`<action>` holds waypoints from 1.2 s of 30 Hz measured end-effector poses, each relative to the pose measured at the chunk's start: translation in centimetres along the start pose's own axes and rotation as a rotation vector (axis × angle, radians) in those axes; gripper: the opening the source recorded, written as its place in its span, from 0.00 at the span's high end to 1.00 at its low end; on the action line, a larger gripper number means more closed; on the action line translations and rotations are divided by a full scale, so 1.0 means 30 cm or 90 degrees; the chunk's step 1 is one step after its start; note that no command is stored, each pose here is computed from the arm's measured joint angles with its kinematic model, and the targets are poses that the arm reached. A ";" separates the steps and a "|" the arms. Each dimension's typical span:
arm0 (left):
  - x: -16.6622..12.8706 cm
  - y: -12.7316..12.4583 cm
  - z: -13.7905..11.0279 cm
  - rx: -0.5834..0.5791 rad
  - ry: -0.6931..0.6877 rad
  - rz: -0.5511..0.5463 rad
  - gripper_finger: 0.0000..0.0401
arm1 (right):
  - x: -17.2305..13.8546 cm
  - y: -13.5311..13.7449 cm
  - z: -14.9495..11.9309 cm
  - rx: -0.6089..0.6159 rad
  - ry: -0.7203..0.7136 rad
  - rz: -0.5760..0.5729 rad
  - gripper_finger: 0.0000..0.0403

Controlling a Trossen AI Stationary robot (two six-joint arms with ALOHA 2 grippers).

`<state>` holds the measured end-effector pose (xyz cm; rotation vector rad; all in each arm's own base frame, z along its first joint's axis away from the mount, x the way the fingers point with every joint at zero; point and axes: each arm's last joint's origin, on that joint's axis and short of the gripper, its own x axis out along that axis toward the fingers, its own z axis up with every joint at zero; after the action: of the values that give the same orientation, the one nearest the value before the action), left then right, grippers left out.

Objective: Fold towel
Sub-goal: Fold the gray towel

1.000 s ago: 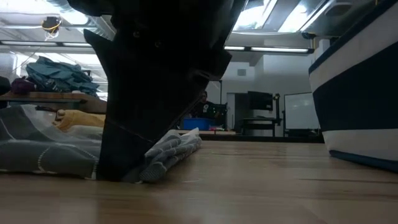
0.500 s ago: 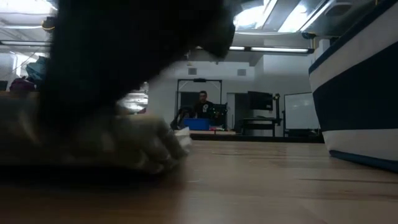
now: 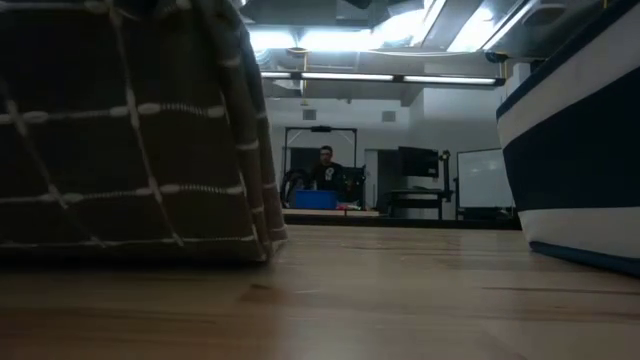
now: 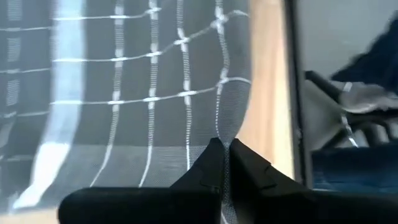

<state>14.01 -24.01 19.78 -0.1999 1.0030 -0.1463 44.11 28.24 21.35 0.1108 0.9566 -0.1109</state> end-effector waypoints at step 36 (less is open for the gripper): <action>-0.150 0.157 0.070 -0.207 -0.090 0.433 1.00 | -0.037 -0.262 0.178 0.224 -0.131 -0.198 1.00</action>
<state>13.54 -18.26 23.47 -0.1525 0.9020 0.6458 46.67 19.75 24.95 0.2690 0.7349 -0.5678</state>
